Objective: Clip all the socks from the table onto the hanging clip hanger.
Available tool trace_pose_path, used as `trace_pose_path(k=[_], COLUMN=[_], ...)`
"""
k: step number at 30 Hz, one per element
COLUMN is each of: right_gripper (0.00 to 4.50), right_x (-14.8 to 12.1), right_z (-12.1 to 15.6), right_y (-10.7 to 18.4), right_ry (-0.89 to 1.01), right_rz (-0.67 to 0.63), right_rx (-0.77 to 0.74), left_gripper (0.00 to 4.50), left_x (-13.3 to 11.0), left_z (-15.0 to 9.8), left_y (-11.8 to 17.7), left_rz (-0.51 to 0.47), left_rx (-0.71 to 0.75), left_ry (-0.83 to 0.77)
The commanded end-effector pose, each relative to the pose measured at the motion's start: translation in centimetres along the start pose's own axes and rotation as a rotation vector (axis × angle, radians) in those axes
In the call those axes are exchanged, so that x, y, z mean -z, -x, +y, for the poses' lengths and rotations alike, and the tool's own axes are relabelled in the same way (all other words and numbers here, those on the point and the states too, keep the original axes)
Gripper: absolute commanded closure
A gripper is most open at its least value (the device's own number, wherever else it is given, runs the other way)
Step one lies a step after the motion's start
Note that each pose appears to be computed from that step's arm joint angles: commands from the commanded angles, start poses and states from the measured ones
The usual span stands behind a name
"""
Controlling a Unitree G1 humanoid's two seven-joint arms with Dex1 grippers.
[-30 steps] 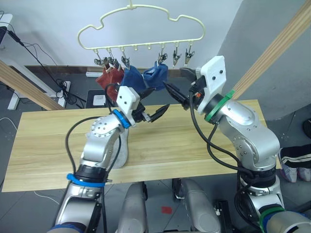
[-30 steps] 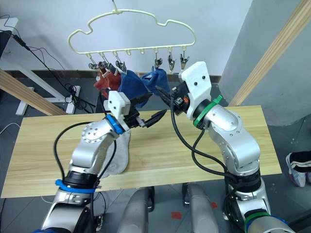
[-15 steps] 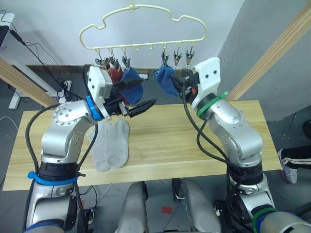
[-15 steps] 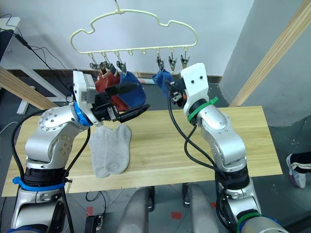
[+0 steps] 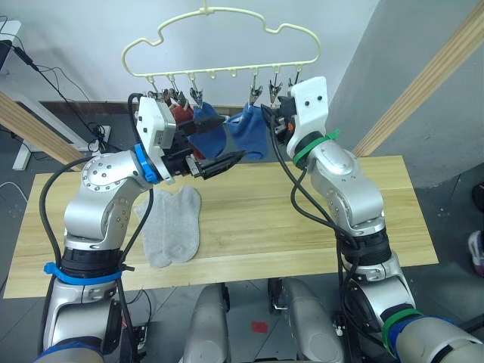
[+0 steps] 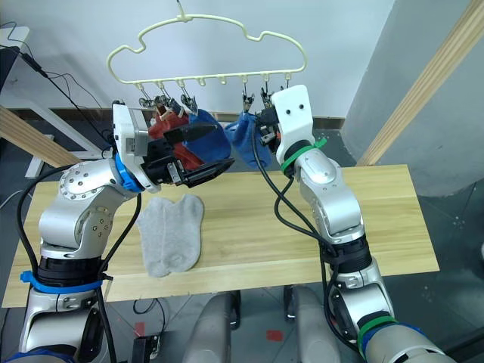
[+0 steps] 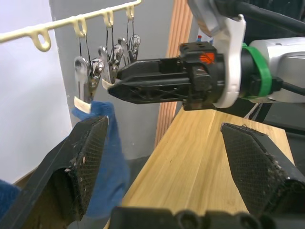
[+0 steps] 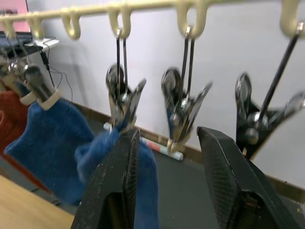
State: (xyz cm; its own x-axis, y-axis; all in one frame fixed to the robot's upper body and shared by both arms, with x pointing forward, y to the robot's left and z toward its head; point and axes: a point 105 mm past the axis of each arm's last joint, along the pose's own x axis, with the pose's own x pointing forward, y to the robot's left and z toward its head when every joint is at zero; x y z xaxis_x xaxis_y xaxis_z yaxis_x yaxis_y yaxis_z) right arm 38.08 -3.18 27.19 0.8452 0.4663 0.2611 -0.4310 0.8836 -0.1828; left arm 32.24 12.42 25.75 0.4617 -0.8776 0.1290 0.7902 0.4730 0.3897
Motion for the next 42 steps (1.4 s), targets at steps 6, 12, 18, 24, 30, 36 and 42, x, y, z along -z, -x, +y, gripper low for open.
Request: trace_pose_path(k=[6, 12, 18, 24, 30, 36, 42], right_gripper=[2.50, 2.50, 2.50, 2.50, 2.50, 2.50, 2.50], right_x=[-2.3, -2.6, -3.2, -3.6, -3.8, -3.4, -3.4], right_z=[0.2, 0.9, 1.3, 1.7, 1.5, 0.9, 0.1], right_y=[-0.5, -0.8, -1.5, -1.9, -1.8, -0.7, 1.4], right_ry=[0.011, -0.015, -0.027, -0.036, -0.044, -0.017, 0.004], right_rz=[-0.092, -0.097, -0.114, -0.131, -0.138, -0.115, -0.113], right_rx=[-0.020, -0.054, -0.055, -0.067, -0.065, -0.064, -0.082], left_gripper=[0.35, 0.35, 0.35, 0.35, 0.35, 0.35, 0.35], left_x=[-0.5, -0.4, -0.2, 0.0, 0.1, 0.3, 0.4], left_z=[-0.1, -0.1, -0.2, -0.2, -0.4, -0.5, -0.7], left_y=[-0.1, 0.1, 0.2, 0.3, 0.3, 0.2, 0.3], left_rz=[-0.020, -0.014, -0.009, -0.005, -0.001, -0.001, 0.004], left_rx=[0.014, 0.013, 0.014, 0.013, 0.016, 0.021, 0.031], left_ry=[-0.034, -0.037, -0.042, -0.045, -0.046, -0.046, -0.052])
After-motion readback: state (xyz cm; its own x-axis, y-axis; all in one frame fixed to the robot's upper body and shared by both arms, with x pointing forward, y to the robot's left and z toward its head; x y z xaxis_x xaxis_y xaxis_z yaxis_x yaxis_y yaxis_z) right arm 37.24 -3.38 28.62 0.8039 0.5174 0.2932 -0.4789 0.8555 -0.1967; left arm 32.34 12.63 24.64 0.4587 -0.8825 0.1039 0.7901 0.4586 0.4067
